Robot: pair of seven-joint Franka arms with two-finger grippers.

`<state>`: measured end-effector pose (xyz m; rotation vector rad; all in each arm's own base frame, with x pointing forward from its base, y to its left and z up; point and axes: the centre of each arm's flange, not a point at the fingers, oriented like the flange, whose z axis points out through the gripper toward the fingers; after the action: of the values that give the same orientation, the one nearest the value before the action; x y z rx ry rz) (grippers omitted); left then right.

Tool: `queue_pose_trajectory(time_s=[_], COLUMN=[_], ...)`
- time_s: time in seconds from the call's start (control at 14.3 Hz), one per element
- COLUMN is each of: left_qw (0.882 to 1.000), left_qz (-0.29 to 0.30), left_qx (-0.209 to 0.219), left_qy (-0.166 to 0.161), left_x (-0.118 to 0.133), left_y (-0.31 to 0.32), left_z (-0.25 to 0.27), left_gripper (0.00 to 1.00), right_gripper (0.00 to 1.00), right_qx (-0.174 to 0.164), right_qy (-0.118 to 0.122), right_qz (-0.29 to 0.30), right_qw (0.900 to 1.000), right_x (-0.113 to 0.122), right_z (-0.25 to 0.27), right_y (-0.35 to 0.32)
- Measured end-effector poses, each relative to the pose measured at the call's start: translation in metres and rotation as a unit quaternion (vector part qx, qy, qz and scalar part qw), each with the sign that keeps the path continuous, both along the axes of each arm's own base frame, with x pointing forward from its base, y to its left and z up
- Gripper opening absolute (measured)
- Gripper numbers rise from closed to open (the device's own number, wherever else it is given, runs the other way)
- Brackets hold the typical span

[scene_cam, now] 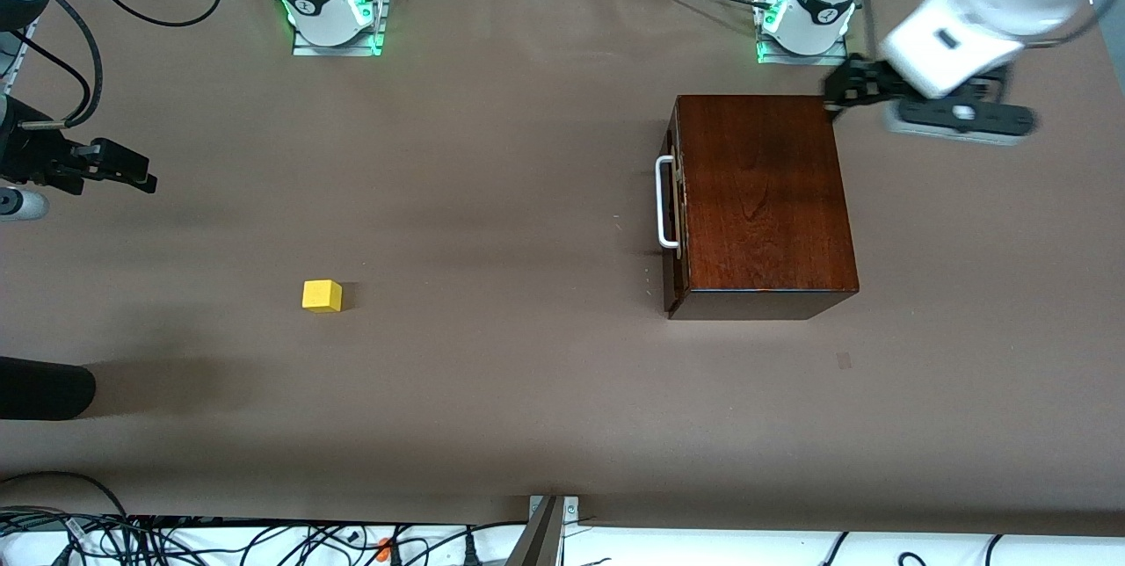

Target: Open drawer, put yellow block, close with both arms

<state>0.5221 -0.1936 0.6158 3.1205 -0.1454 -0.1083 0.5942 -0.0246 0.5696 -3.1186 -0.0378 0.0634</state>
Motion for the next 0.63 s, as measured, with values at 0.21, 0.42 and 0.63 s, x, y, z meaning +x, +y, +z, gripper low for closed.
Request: queue_pose_trajectory(time_s=[0.21, 0.42, 0.63], left_qw=[1.0, 0.999, 0.997], left_qz=[0.024, 0.037, 0.042], left_qx=[0.004, 0.032, 0.063], left_qy=[-0.002, -0.012, -0.028], left_x=[-0.015, -0.043, -0.076], left_y=[-0.076, -0.147, -0.211], left_z=[-0.02, -0.043, -0.071], left_gripper=[1.0, 1.0, 1.0], right_gripper=[1.0, 1.0, 1.0], right_qx=[0.0, 0.0, 0.0], right_qy=[0.0, 0.0, 0.001], right_qz=[0.0, 0.0, 0.0], right_qw=[1.0, 1.0, 1.0], right_x=[0.0, 0.0, 0.0], right_z=[0.0, 0.0, 0.0], right_y=[0.0, 0.0, 0.0])
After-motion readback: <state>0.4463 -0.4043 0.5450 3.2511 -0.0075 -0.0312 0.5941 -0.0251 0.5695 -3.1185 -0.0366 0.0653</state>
